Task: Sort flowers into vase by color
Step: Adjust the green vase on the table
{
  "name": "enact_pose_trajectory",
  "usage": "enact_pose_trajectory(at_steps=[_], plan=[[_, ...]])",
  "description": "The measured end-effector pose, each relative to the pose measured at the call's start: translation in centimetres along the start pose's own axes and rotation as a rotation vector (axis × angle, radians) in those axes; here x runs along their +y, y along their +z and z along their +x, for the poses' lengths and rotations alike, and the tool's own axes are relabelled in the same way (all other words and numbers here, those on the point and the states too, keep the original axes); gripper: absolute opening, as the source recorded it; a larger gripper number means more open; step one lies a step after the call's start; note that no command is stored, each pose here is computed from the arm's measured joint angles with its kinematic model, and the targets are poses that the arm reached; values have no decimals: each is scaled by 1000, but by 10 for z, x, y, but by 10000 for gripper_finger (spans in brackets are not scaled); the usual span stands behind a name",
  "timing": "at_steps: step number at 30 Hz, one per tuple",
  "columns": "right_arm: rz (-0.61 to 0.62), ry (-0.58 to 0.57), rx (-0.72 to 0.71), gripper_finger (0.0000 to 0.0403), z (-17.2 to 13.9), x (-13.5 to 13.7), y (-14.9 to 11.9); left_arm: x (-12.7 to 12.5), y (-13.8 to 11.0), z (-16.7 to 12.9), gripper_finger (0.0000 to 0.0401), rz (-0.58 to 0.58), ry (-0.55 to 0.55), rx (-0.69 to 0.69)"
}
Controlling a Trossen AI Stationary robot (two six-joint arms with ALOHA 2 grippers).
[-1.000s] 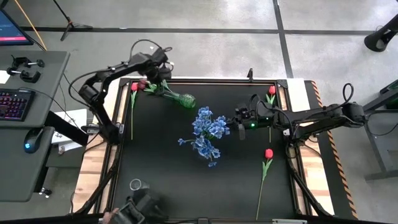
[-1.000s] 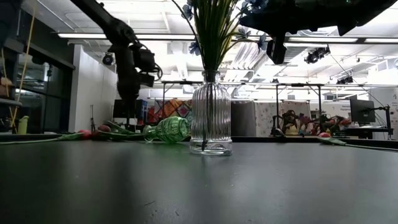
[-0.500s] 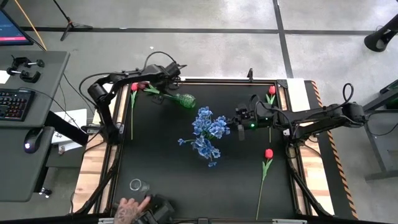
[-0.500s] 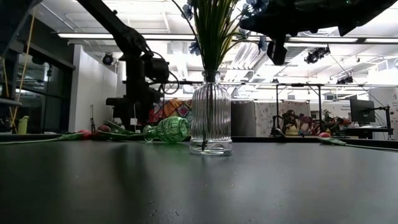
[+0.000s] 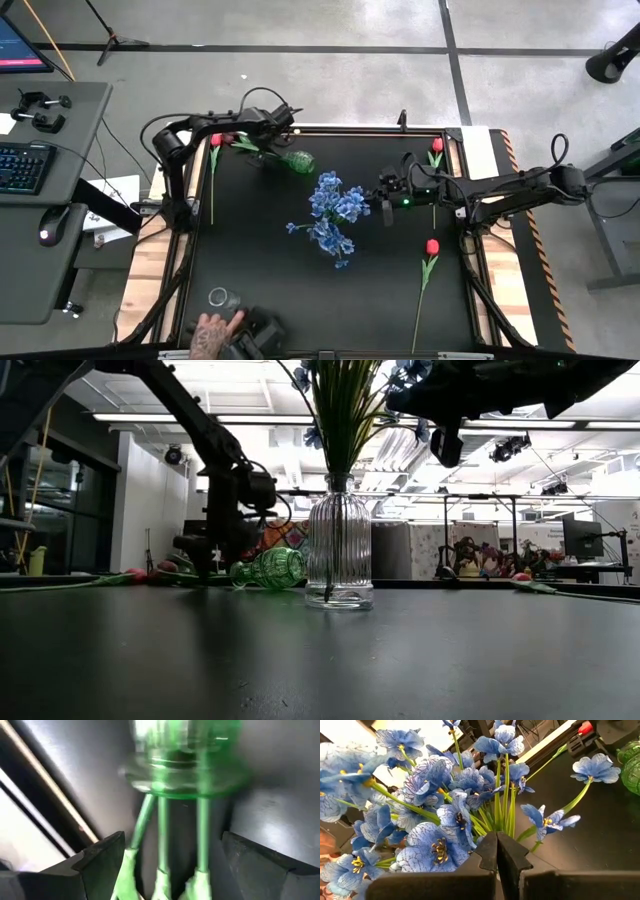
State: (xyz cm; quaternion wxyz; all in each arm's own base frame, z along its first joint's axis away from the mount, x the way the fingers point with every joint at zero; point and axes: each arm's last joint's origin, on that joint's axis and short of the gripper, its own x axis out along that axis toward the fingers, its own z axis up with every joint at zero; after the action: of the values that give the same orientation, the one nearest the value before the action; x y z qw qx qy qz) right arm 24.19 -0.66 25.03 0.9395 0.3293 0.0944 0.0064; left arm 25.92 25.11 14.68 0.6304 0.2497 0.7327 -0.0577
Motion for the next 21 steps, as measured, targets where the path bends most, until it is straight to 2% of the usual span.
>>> enact_pose_trajectory(at_steps=[7,11,16,21], plan=[[61,13,-11,0,0,1,1,2,0,6,317,2,-1,3],[83,83,-71,0,0,7,8,2,1,8,298,13,-7,3],[19,120,-149,0,0,24,37,1,1,9,216,6,-12,4],[-128,-9,-165,0,-3,40,97,0,1,10,103,-32,-18,3]])
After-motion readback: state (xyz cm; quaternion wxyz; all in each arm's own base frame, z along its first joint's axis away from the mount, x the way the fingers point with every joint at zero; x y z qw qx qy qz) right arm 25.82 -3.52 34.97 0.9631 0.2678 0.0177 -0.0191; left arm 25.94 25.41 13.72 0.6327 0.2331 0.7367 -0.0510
